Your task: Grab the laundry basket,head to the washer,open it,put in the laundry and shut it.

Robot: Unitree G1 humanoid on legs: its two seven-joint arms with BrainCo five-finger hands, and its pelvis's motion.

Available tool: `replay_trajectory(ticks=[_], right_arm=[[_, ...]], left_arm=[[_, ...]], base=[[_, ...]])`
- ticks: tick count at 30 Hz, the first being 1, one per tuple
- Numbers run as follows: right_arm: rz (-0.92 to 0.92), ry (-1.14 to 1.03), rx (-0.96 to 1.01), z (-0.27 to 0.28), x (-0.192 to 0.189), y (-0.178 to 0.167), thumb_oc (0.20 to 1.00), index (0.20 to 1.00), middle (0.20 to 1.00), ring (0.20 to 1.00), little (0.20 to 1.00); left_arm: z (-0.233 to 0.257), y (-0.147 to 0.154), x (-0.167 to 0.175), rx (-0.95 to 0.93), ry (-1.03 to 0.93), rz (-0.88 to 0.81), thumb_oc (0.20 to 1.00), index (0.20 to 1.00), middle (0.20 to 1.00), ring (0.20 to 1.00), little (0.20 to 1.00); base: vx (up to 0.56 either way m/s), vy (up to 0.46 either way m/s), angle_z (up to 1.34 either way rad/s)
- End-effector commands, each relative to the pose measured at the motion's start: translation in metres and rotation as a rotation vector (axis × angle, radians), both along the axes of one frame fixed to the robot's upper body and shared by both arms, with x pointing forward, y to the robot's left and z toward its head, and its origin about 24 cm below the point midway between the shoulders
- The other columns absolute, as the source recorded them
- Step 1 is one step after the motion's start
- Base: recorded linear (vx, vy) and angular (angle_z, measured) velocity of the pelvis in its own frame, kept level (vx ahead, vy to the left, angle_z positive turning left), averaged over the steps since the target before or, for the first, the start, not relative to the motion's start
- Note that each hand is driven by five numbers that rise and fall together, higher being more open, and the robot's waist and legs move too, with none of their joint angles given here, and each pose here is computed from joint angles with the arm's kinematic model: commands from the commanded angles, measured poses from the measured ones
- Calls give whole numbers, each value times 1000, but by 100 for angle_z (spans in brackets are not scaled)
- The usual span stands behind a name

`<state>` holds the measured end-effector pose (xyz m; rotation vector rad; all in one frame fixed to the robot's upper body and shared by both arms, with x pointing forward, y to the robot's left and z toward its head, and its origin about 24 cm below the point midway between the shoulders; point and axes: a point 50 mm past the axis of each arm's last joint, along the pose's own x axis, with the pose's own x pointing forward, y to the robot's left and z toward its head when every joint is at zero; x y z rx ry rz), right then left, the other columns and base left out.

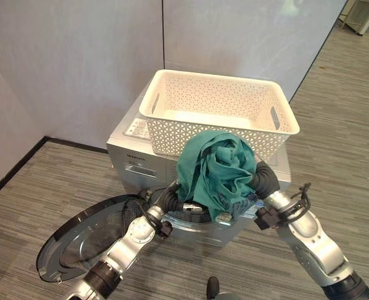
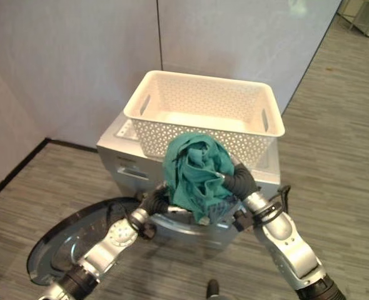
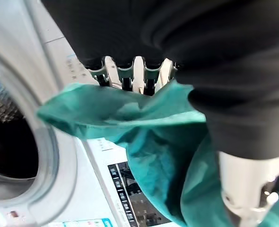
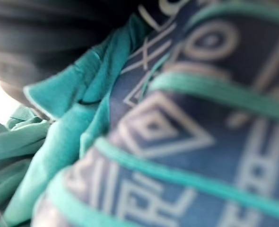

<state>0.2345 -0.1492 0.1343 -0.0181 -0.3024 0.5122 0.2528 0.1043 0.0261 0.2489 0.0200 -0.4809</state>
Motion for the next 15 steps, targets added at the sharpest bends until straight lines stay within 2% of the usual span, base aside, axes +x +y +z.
replay_trajectory(ticks=[1,7,15], right_arm=[[45,-127,65,32,-3,2,200,200,200,200,200],[81,-116,47,32,-2,3,200,200,200,200,200],[132,-104,82,34,-2,8,200,200,200,200,200]], left_arm=[[22,0,9,-61,-86,9,1000,1000,1000,1000,1000],[31,4,6,-77,-120,-17,1000,1000,1000,1000,1000],[50,-12,12,-70,-226,-95,1000,1000,1000,1000,1000]], base=[[0,0,0],[0,0,0],[-6,-10,5]])
